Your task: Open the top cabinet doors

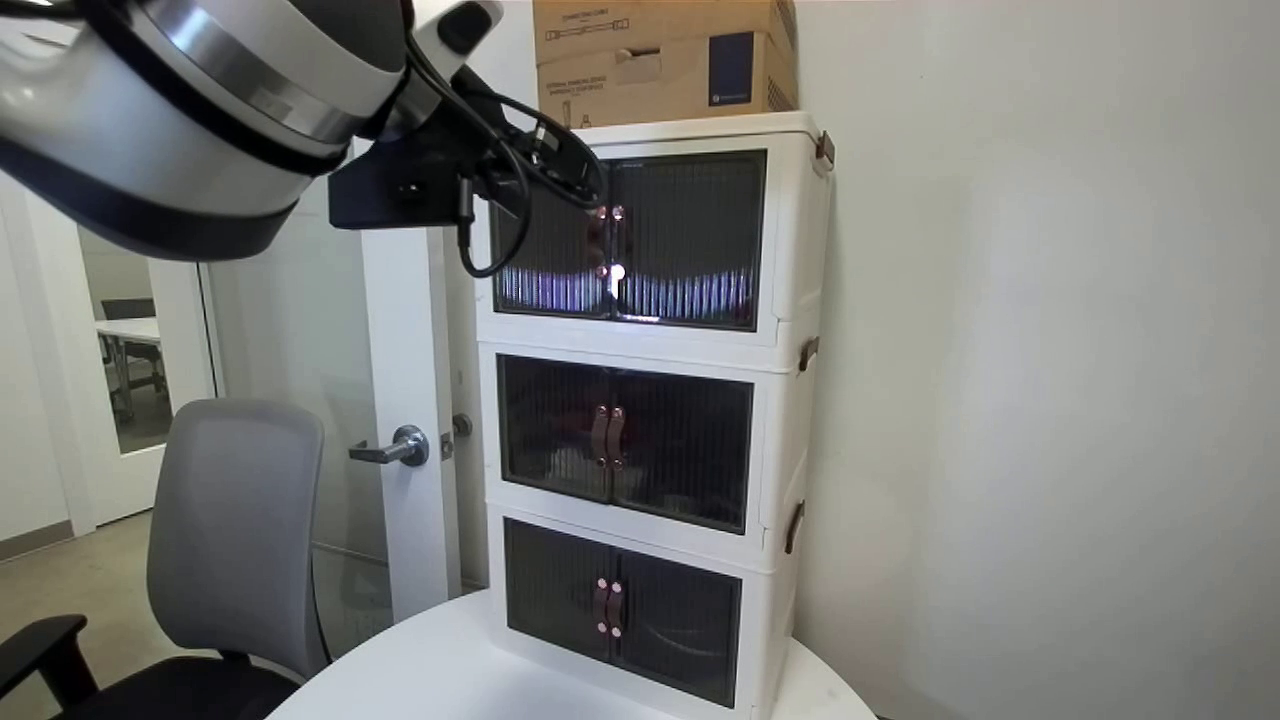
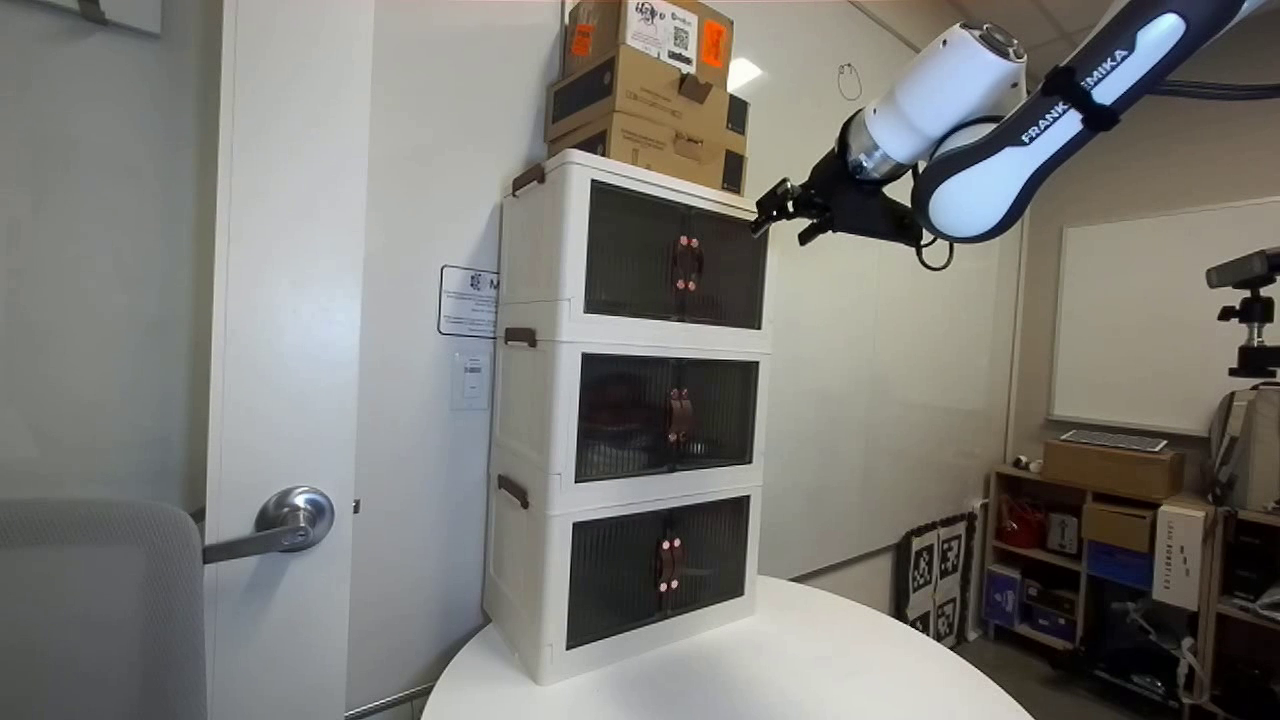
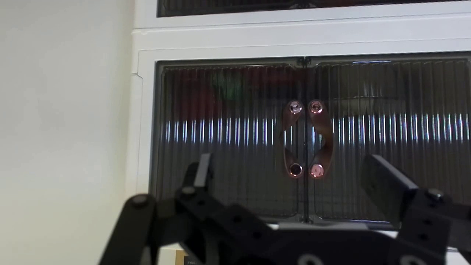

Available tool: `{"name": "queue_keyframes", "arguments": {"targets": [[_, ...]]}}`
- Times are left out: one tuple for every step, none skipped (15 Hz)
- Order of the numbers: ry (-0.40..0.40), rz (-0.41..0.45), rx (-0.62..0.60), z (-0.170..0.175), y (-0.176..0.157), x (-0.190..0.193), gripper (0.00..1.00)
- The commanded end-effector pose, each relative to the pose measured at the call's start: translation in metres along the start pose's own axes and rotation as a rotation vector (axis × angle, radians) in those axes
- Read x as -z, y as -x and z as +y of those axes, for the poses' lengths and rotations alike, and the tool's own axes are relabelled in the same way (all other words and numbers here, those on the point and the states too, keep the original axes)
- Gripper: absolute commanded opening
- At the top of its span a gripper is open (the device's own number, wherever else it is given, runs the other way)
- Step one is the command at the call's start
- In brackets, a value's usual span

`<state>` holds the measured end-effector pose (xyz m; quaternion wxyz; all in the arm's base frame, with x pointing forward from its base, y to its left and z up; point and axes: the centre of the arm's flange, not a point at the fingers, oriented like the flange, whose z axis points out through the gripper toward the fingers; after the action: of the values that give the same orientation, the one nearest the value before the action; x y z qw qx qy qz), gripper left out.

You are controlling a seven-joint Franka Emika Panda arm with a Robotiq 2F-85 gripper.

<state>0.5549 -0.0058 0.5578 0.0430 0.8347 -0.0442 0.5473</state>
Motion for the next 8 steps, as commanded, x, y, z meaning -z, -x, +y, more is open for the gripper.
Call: {"name": "queue_keyframes", "arguments": {"targets": [[0.027, 0.057, -0.02, -0.001, 0.005, -0.004, 1.0], [0.028, 0.079, -0.027, -0.001, 0.004, -0.006, 1.0], [0.021, 0.097, -0.029, 0.0, 0.002, -0.006, 1.0], [0.012, 0.117, -0.026, 0.001, 0.0, -0.007, 1.0], [0.002, 0.132, -0.022, 0.002, -0.001, -0.008, 1.0], [-0.009, 0.143, -0.021, 0.001, -0.003, -0.009, 1.0], [-0.023, 0.157, -0.021, -0.001, -0.004, -0.012, 1.0], [-0.034, 0.161, -0.025, -0.003, -0.005, -0.015, 1.0]]}}
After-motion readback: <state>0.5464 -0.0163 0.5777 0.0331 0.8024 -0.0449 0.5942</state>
